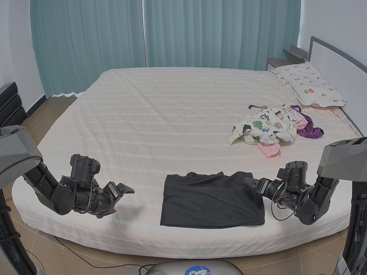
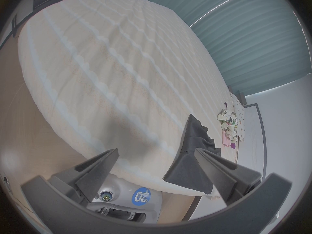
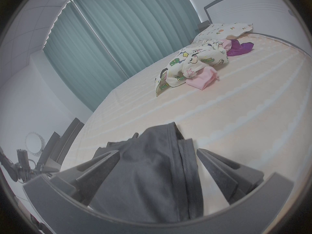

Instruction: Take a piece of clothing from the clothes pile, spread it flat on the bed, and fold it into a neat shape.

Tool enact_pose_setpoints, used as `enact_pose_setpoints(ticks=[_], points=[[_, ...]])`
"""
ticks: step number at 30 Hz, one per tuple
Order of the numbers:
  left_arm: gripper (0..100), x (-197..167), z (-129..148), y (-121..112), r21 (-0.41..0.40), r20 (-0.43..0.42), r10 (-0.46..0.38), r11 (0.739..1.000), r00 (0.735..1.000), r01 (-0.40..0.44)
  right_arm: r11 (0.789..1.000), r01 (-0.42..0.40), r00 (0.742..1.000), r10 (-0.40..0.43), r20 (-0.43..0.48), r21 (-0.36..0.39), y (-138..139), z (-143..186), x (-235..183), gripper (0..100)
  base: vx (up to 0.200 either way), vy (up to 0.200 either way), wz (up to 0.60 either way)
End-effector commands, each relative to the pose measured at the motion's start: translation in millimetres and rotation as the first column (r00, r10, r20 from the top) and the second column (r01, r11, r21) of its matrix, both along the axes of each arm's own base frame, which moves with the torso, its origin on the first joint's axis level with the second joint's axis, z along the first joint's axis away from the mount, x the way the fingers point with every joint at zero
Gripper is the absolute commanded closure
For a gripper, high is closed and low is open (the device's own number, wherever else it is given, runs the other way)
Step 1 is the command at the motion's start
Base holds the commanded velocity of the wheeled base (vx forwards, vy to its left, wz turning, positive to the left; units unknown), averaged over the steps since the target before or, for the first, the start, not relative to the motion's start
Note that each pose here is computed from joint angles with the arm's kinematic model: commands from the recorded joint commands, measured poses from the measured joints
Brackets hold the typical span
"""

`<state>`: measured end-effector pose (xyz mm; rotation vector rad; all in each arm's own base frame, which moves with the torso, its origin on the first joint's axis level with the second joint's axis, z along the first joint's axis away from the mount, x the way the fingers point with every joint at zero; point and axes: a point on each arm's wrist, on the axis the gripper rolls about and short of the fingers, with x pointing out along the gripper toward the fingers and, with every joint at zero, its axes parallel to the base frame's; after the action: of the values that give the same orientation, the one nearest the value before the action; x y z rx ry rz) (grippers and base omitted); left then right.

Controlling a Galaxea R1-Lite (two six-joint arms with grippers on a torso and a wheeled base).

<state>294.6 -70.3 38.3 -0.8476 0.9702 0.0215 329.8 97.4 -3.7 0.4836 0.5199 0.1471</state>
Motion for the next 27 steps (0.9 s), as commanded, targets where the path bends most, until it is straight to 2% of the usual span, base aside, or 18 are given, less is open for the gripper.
enact_pose_setpoints(ticks=[1,10,14,15,22,27], points=[[0,-1,-1,0,-0.012,-0.006,-0.01,1.0,1.0,0.01,1.0,0.005,0.999,-0.006,-0.036,-0.002,9,-25,32,0,0.0,0.0,0.0],[0,0,-3,-1,-0.012,-0.002,-0.012,1.0,1.0,0.012,1.0,0.012,0.999,-0.011,-0.03,0.01,14,-35,56,0,0.0,0.0,0.0],[0,0,-5,-1,-0.011,-0.006,-0.012,1.0,1.0,0.012,0.999,0.026,0.999,-0.025,-0.028,0.039,16,-38,62,0,0.0,0.0,0.0],[0,0,-5,-1,-0.01,-0.008,-0.012,1.0,1.0,0.012,0.997,0.038,0.999,-0.036,-0.024,0.063,16,-37,64,100,0.0,0.0,0.0],[0,1,-8,-2,-0.009,-0.014,-0.014,1.0,1.0,0.014,0.99,0.085,0.996,-0.083,-0.021,0.11,7,-32,69,100,0.0,0.0,0.0],[0,1,-8,-2,-0.008,-0.017,-0.014,1.0,1.0,0.014,0.987,0.114,0.993,-0.112,-0.027,0.112,0,-32,69,100,0.0,0.0,0.0]])
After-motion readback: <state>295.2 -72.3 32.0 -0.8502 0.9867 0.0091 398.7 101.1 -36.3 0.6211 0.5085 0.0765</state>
